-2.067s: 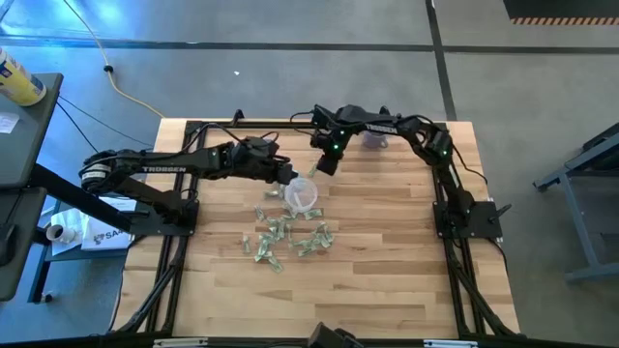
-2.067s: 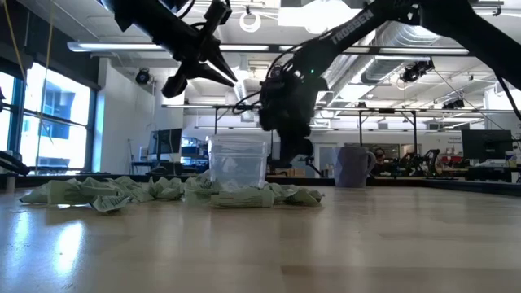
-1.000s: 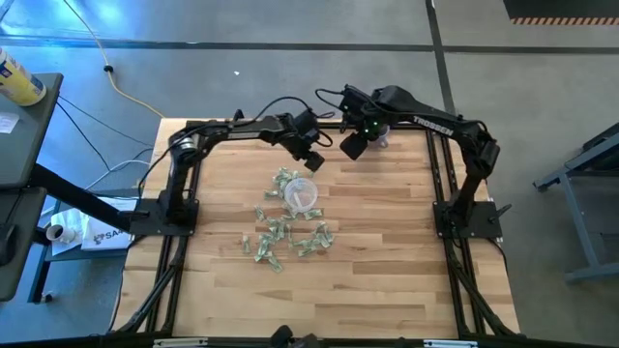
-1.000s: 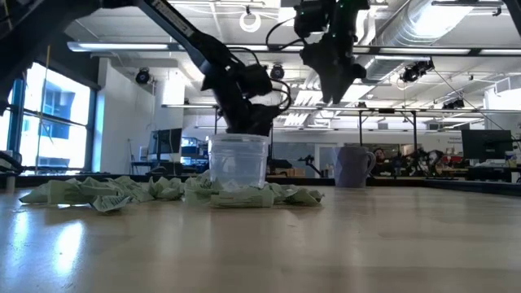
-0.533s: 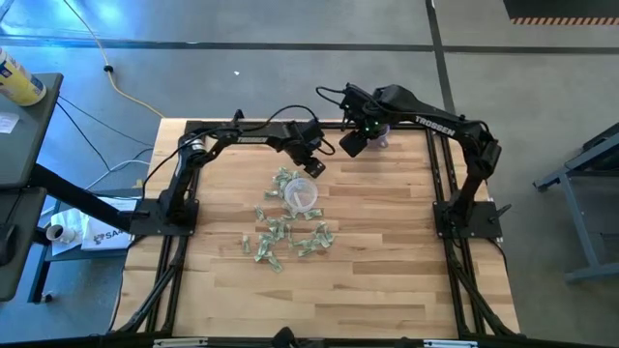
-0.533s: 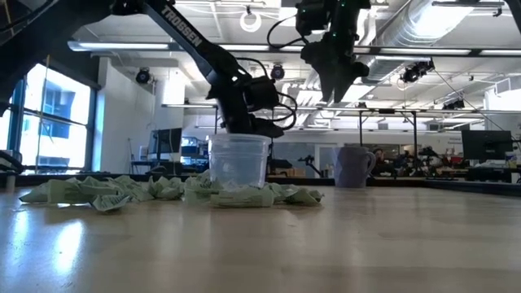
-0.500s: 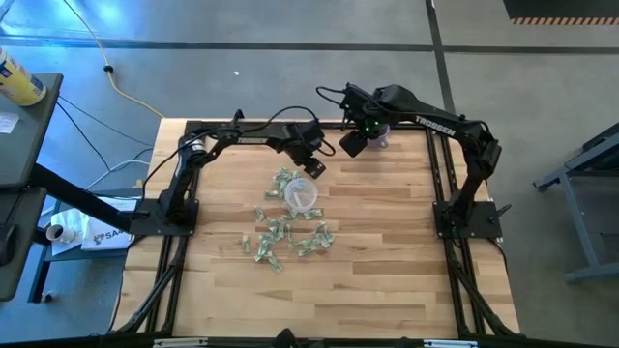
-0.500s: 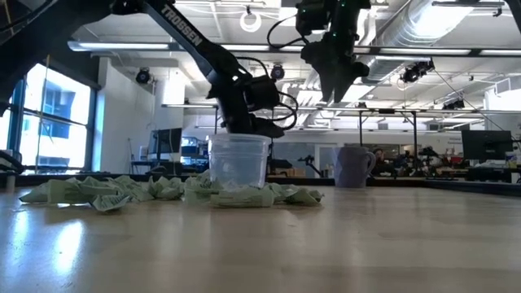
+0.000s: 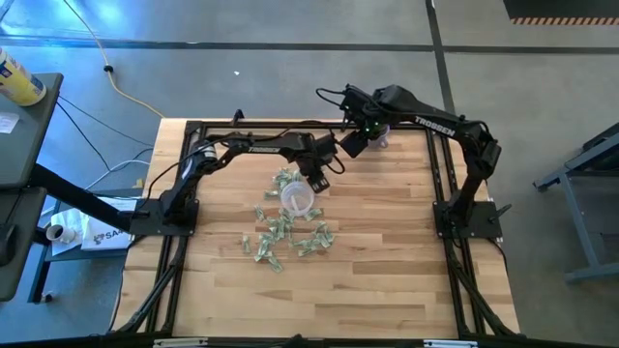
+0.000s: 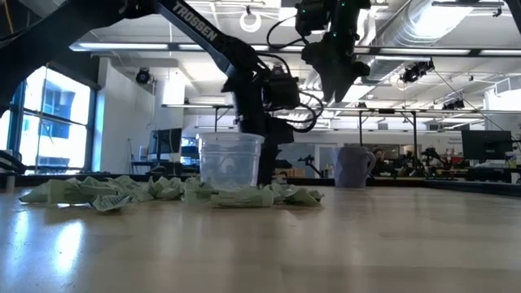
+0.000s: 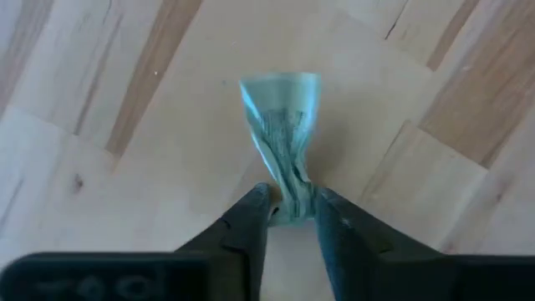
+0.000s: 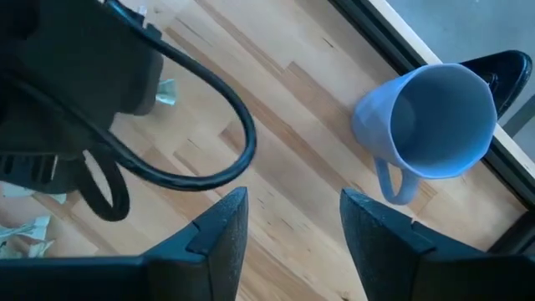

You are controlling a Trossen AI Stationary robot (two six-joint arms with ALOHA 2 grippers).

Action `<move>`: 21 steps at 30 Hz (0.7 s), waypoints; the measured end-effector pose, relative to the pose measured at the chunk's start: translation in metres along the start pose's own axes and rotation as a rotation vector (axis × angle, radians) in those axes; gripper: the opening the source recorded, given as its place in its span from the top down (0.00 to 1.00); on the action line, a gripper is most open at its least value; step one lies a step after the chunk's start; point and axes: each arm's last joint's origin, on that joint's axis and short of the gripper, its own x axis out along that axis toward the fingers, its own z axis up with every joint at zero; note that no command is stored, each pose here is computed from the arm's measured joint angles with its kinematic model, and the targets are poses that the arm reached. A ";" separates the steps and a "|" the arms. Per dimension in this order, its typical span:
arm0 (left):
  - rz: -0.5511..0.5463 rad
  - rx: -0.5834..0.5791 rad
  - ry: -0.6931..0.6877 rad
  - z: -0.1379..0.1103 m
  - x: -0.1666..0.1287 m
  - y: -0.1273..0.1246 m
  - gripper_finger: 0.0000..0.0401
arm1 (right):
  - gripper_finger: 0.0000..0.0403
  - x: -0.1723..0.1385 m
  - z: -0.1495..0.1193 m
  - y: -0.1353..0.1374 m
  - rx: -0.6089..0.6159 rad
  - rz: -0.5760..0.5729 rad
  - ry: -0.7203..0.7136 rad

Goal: Pick and place Stevia / Truvia into bins
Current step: Put the stevia packet into the transparent container

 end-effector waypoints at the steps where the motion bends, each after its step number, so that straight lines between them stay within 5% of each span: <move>1: 0.006 0.017 -0.002 0.001 -0.001 0.000 0.70 | 0.55 0.000 0.000 0.001 -0.003 0.000 0.001; 8: -0.001 0.103 -0.042 0.009 -0.007 -0.008 0.92 | 0.57 0.000 0.000 0.000 -0.006 -0.011 0.000; 15: -0.203 0.163 -0.110 0.017 -0.015 -0.035 0.92 | 0.60 -0.004 -0.002 -0.001 -0.072 -0.017 -0.002; 21: -0.346 0.206 -0.237 0.039 -0.052 -0.065 0.92 | 0.63 -0.047 -0.021 -0.005 -0.175 -0.003 -0.124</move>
